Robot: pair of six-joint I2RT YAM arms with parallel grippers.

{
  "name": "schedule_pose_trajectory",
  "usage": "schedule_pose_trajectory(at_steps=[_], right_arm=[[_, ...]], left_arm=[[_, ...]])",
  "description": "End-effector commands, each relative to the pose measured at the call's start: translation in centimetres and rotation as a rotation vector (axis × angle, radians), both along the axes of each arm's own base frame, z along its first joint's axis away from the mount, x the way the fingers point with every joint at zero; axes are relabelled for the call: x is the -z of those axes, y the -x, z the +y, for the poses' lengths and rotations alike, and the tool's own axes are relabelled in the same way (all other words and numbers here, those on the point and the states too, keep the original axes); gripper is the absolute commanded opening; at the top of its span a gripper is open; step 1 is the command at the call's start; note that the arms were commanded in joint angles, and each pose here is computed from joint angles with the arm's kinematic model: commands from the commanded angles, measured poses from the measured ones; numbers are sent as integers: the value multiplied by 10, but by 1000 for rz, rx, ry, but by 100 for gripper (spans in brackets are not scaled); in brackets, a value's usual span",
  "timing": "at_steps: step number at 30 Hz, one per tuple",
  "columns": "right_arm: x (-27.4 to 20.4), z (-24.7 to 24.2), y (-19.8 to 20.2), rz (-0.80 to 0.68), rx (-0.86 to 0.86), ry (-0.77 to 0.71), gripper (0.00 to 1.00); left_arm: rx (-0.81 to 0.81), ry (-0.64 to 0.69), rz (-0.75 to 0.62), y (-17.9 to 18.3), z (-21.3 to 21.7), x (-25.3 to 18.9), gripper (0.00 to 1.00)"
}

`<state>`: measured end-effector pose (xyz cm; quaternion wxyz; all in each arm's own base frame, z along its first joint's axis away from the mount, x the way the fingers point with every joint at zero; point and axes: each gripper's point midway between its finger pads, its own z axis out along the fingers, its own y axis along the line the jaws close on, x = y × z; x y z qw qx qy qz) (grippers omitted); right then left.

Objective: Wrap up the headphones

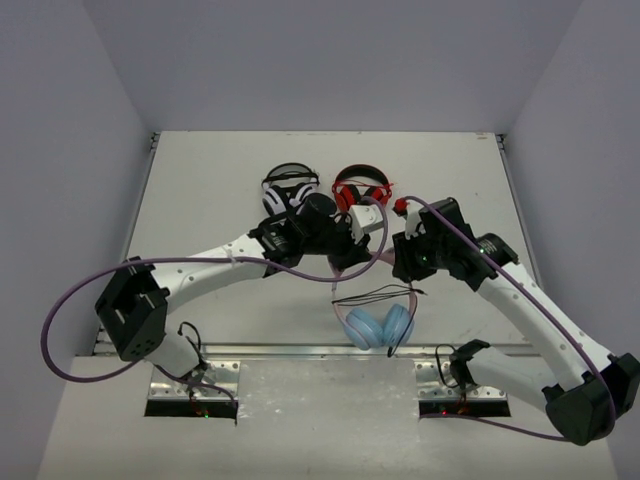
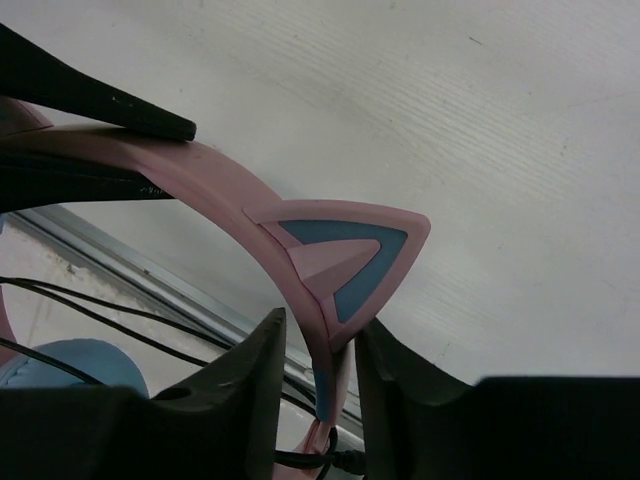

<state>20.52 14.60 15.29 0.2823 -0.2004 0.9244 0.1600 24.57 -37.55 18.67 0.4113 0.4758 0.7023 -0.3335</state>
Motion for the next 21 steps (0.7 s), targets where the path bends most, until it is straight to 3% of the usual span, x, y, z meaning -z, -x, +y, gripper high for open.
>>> schedule_pose_trajectory(at_steps=[1,3,5,11,17,18,21], right_arm=[[-4,4,-9,-31,48,-28,28],[-6,2,-12,-44,63,-25,12],[-7,0,-14,-51,81,-15,4],[-5,-12,-20,-84,126,33,1],[-5,-17,-31,-185,137,40,1],[-6,-17,-34,-200,145,37,1],[-3,-18,-38,-201,148,52,1]], left_arm=[[29,153,-76,-10,-24,-53,0],[24,149,-69,-11,-25,-50,0],[8,146,-69,-14,-25,-49,0],[-87,136,-62,-30,-23,-45,4],[-300,148,-61,-59,-11,-46,41],[-322,151,-73,-64,-10,-50,51],[-389,177,-76,-73,-7,-63,58]])
